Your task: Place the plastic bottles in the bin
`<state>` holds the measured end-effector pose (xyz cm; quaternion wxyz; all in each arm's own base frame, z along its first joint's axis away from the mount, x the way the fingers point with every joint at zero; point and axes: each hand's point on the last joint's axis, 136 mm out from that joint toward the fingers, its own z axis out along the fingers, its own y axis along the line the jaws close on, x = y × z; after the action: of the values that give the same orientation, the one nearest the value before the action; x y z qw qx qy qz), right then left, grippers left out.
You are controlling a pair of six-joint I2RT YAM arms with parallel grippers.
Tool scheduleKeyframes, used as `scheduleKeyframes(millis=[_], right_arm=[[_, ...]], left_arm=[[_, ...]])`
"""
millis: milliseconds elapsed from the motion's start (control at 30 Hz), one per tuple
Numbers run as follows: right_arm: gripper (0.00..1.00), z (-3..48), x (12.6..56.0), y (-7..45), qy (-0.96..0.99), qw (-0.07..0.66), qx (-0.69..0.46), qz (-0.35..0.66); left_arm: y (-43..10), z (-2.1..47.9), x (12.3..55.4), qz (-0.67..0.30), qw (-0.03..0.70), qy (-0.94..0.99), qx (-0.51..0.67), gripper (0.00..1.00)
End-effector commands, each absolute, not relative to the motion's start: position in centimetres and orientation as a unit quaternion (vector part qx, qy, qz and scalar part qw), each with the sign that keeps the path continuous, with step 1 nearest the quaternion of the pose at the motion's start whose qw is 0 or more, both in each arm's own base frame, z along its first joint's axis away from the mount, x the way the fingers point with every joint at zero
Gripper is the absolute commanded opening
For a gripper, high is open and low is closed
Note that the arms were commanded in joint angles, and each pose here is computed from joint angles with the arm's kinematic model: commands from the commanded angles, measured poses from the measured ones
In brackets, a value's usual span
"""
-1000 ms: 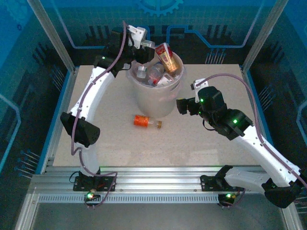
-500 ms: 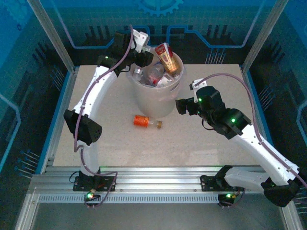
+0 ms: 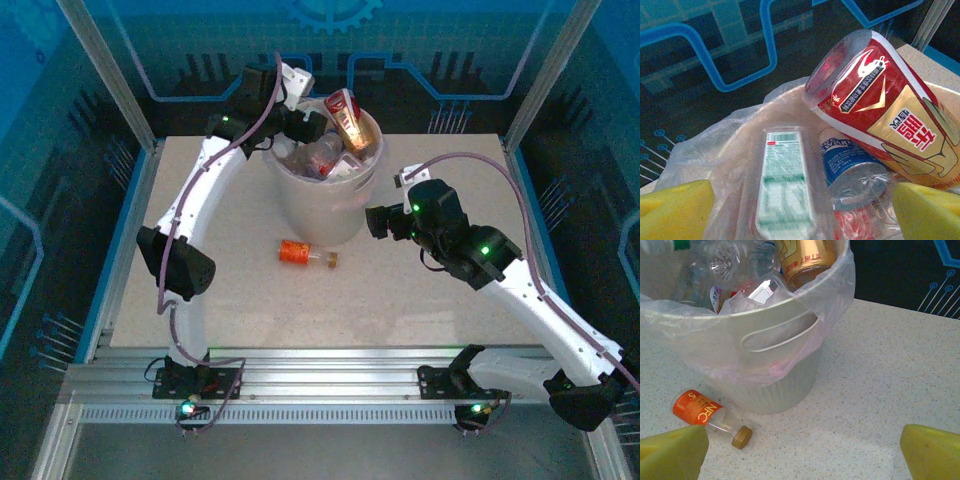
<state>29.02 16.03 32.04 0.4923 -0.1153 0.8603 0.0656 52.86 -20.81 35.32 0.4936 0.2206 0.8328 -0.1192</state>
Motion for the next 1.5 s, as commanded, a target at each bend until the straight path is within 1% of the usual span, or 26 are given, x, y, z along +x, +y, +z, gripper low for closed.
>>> scheduleKeyframes(millis=[0,267,433,533,600,733,833,967,1100,1200,1333,1467], right_arm=[[1.0,32.7,28.9,16.7,0.856,0.497,-0.121,0.076],[1.0,32.4,28.9,17.0,0.859,0.489,-0.129,0.077],[1.0,32.0,28.5,17.9,0.86,0.479,-0.153,0.081],[1.0,31.5,28.0,18.9,0.859,0.471,-0.184,0.079],[1.0,30.9,27.4,19.9,0.858,0.463,-0.212,0.071],[1.0,29.3,26.3,21.9,0.856,0.437,-0.273,0.04],[1.0,27.5,25.6,23.6,0.854,0.413,-0.316,0.005],[1.0,24.7,24.6,26.3,0.847,0.375,-0.375,-0.019],[1.0,22.1,23.9,28.8,0.839,0.339,-0.424,-0.036],[0.97,19.9,23.7,30.8,0.83,0.309,-0.461,-0.058],[0.95,17.4,24.2,32.8,0.82,0.284,-0.49,-0.081],[0.94,15.1,25.1,34.4,0.813,0.263,-0.509,-0.101]], left_arm=[[-21.3,37.3,52.5,-0.13,0.51,0.821,0.221,0.95],[-21.0,39.4,51.8,-0.14,0.527,0.814,0.198,0.95],[-20.1,41.5,50.7,-0.144,0.548,0.806,0.172,0.95],[-19.4,43.4,49.4,-0.15,0.568,0.795,0.152,0.95],[-18.8,44.7,48.3,-0.154,0.581,0.787,0.139,0.99],[-17.2,47.1,45.4,-0.164,0.609,0.768,0.109,0.99],[-15.6,47.7,43.0,-0.168,0.627,0.757,0.077,0.99],[-12.4,47.0,39.6,-0.16,0.652,0.741,0.008,0.99],[-8.5,44.3,36.3,-0.136,0.666,0.729,-0.074,0.99],[-4.8,41.8,33.6,-0.102,0.67,0.72,-0.151,0.99],[0.0,38.9,29.9,-0.045,0.673,0.696,-0.248,0.99],[2.6,37.9,27.1,-0.016,0.682,0.669,-0.295,0.99]])
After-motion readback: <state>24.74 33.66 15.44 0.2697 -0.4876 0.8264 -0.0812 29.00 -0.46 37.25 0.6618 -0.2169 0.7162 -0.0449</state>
